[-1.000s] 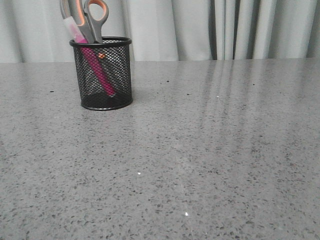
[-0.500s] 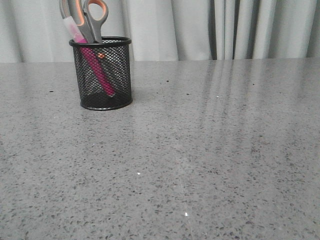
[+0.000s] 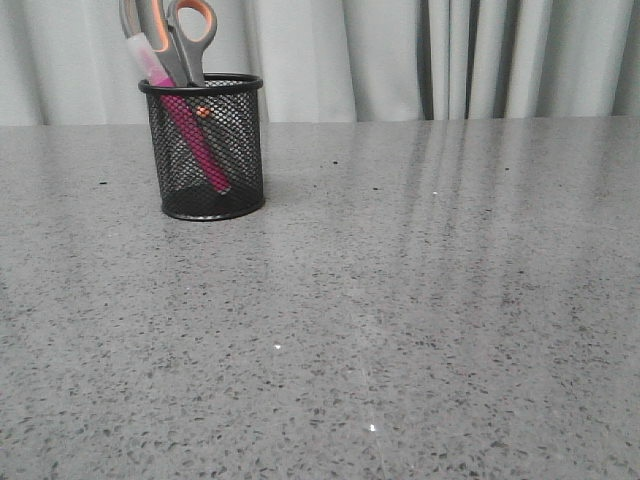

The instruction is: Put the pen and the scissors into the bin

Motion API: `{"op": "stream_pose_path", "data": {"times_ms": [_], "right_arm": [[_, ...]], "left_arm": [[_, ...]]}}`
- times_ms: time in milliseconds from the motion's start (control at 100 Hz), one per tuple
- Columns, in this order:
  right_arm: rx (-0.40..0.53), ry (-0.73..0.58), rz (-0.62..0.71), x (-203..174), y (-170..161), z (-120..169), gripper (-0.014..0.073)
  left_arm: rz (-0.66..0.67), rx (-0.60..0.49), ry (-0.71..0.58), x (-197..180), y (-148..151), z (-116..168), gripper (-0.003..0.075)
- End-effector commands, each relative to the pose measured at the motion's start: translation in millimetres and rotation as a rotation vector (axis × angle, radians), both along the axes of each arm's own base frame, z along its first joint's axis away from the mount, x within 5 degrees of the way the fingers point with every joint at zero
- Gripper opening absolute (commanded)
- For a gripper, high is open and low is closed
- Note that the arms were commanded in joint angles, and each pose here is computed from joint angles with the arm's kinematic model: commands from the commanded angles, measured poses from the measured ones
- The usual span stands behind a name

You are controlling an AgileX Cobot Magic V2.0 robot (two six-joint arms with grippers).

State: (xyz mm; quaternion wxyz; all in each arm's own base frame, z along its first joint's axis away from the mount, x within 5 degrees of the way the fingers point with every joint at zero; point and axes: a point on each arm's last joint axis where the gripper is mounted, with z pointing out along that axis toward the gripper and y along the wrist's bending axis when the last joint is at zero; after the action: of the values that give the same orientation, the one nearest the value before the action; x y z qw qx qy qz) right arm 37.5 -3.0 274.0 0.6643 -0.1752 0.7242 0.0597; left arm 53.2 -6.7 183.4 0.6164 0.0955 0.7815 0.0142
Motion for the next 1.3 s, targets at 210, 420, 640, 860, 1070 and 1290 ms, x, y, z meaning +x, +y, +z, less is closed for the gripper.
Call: {"op": "stream_pose_path", "data": {"times_ms": [210, 420, 640, 860, 1070, 1290], "right_arm": [[0.128, 0.158, -0.077, 8.7, 10.3, -40.4, -0.0069], [0.226, 0.153, -0.061, 10.2, 14.8, -44.4, -0.0069], [0.312, 0.317, -0.123, 14.9, 18.0, -94.0, -0.0069], [0.373, 0.231, -0.202, 14.3, 13.0, -95.8, -0.0069], [0.391, 0.186, -0.233, 15.3, 11.1, -93.6, -0.0069], [0.391, 0.184, -0.234, 15.4, 11.0, -93.4, -0.0069]], "left_arm": [[0.009, -0.021, -0.031, 0.1, 0.4, -9.4, -0.0019], [0.009, -0.021, -0.031, 0.1, 0.4, -9.4, -0.0019], [0.009, -0.021, -0.031, 0.1, 0.4, -9.4, -0.0019], [0.009, -0.021, -0.033, 0.1, 0.4, -9.3, -0.0019], [0.010, -0.021, -0.037, 0.2, 0.4, -8.9, -0.0019], [0.010, -0.021, -0.037, 0.2, 0.4, -8.9, -0.0019]]}}
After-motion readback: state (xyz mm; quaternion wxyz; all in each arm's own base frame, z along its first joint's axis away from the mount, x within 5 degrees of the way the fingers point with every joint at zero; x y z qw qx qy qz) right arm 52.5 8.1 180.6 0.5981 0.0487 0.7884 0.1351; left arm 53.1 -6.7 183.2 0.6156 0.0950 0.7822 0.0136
